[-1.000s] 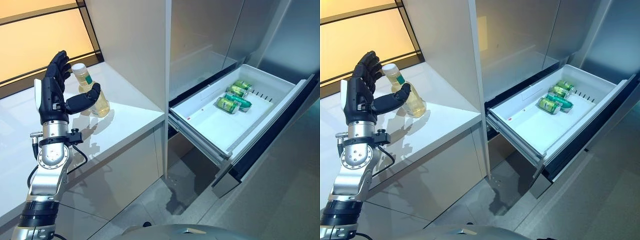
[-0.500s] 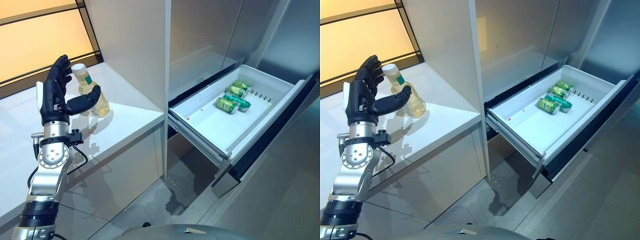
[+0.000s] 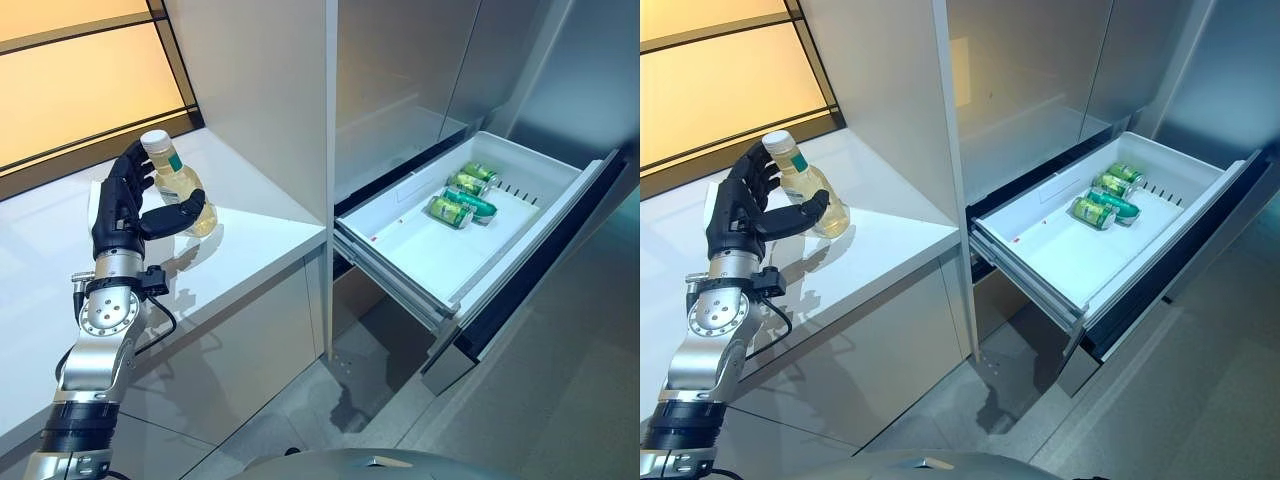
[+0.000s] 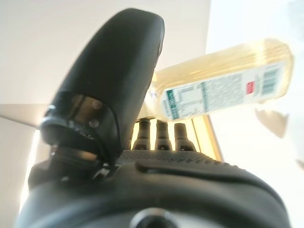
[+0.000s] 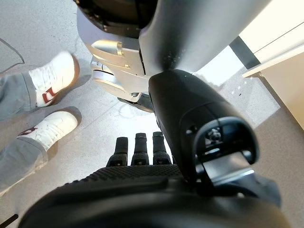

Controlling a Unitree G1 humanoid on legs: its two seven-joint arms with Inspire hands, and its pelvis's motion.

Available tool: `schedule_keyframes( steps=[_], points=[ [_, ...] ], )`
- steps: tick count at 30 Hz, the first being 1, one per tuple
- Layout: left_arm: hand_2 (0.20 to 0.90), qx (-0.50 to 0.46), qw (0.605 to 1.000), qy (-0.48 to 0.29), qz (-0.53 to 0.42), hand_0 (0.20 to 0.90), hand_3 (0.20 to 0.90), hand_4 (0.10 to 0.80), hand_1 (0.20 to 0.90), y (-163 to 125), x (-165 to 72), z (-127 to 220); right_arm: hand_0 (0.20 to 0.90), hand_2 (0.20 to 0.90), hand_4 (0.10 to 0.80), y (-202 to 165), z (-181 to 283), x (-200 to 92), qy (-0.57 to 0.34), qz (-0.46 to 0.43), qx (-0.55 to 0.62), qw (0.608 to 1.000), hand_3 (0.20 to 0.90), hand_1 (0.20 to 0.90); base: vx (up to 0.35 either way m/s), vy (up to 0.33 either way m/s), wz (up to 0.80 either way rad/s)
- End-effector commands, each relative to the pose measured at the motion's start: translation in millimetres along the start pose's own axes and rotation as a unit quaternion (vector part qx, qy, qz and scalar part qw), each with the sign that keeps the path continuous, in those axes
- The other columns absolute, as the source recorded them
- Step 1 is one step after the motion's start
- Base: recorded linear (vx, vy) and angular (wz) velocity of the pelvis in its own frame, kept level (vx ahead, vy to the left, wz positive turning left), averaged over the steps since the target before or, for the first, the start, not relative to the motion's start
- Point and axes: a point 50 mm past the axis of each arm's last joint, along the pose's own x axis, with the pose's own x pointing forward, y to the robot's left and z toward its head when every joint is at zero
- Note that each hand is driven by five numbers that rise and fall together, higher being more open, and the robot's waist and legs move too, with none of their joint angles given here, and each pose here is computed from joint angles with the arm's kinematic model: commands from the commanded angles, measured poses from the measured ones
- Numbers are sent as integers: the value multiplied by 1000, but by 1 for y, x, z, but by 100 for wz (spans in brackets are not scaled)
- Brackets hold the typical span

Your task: Put drinks into fridge and close the fridge

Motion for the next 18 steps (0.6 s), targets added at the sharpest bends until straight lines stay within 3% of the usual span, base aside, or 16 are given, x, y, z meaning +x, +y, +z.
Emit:
schedule_keyframes(
  steps=[1,18],
  points=[
    [900,-30,993,-117,7,900,900,800,900,1,25,52,900,900,800,18,20,1,-23,34,-14,999,900,900,54,1,-2],
    [900,-93,993,-75,-11,900,900,800,900,-9,36,41,900,900,800,17,19,1,-17,35,-24,999,900,900,13,0,-2]
  ],
)
